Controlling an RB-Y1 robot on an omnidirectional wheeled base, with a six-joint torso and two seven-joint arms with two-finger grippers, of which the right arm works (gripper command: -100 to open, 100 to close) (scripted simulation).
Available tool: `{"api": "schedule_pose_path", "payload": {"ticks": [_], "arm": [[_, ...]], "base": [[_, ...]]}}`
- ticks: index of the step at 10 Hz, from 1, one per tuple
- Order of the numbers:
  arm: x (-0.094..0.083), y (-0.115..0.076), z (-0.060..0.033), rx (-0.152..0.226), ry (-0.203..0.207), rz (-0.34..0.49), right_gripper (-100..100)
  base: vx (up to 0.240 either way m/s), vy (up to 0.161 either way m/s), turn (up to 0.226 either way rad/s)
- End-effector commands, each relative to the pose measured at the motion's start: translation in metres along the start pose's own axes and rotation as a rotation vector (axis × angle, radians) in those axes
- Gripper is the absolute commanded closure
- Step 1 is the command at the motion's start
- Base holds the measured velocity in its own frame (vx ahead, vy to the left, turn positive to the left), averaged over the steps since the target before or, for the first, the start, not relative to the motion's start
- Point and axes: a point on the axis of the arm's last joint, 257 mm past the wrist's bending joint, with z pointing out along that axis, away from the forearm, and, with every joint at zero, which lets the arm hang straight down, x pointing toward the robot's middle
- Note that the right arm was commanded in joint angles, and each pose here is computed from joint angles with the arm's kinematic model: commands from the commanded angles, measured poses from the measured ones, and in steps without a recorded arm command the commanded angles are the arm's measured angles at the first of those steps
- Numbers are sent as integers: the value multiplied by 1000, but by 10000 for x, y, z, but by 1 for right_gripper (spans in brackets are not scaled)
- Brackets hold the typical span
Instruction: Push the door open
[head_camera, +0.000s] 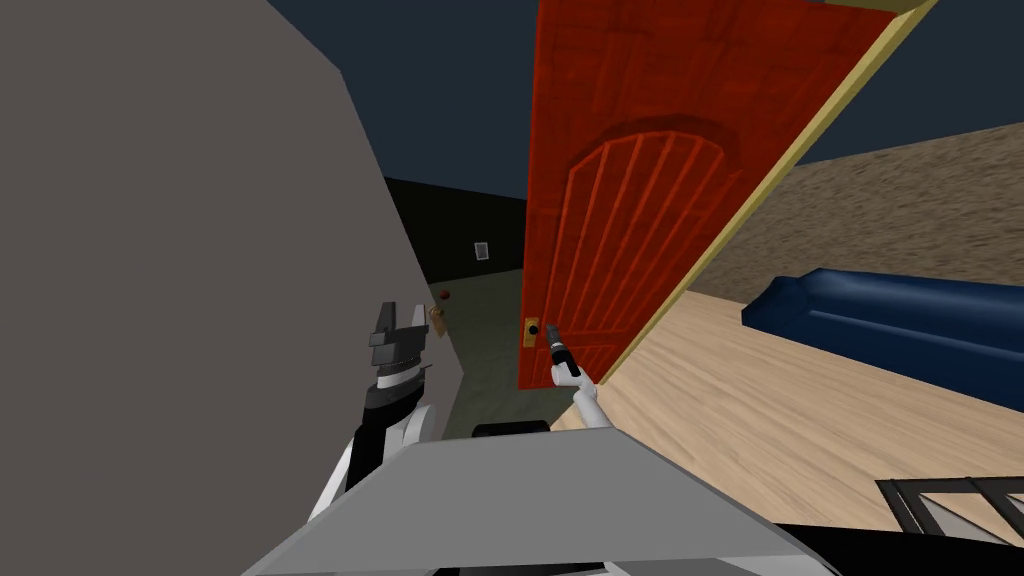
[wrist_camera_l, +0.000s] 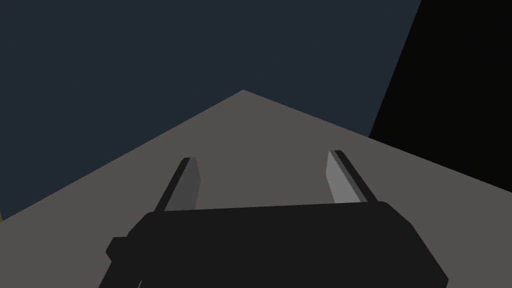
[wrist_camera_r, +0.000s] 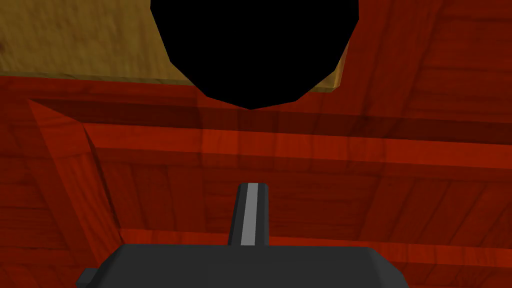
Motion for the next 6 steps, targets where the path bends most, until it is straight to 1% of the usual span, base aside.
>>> {"api": "schedule_pose_path", "payload": {"ticks": [1,4,6], "arm": [[51,-8,-3,4,8,6,-100],[182,1,-4,8,26,23,-100],[324,10,-8,11,41,46,-100]], "base": [[-225,52,18],[-257,75,3],[-240,69,5]]}}
